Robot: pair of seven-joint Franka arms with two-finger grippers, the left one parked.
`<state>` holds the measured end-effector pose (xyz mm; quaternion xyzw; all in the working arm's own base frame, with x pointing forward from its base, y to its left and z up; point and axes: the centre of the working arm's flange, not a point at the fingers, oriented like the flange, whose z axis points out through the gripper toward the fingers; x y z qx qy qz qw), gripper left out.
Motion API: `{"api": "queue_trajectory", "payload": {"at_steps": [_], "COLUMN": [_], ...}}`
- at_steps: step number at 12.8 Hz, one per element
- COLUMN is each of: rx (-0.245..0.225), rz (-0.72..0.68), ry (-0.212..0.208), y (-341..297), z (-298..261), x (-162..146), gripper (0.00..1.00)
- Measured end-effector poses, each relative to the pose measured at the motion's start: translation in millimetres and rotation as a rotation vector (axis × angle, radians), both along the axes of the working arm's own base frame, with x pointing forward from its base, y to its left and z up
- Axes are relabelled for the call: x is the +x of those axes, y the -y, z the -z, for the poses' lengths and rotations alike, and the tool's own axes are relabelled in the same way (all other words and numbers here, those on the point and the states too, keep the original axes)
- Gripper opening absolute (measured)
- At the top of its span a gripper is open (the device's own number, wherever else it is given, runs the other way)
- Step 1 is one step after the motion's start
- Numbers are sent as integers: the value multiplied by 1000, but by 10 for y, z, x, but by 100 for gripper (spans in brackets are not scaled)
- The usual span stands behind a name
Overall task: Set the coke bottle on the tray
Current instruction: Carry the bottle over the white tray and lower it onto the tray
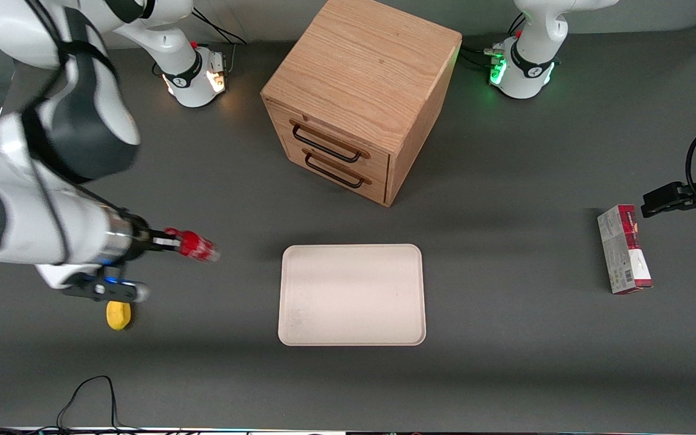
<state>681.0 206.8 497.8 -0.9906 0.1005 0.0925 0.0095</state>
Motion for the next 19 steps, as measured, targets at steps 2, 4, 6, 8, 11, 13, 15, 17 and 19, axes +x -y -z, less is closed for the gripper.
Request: {"api": "queue_trajectory", "payload": {"at_steps": [2, 4, 6, 8, 11, 13, 15, 17, 19], "rx": [7, 18, 28, 33, 43, 49, 53, 56, 59], "rz": [63, 123, 173, 213, 253, 270, 284, 286, 288], "ry": [44, 77, 99, 123, 149, 157, 164, 168, 173], "y": [-463, -775, -892, -939, -1029, -1076, -1098, -1100, -1102], "z": [360, 716, 987, 1197, 1452, 1547, 1582, 1572, 1558], "x": [86, 162, 242, 317, 378, 393, 402, 407, 413], "gripper": [30, 30, 30, 30, 30, 30, 30, 30, 30]}}
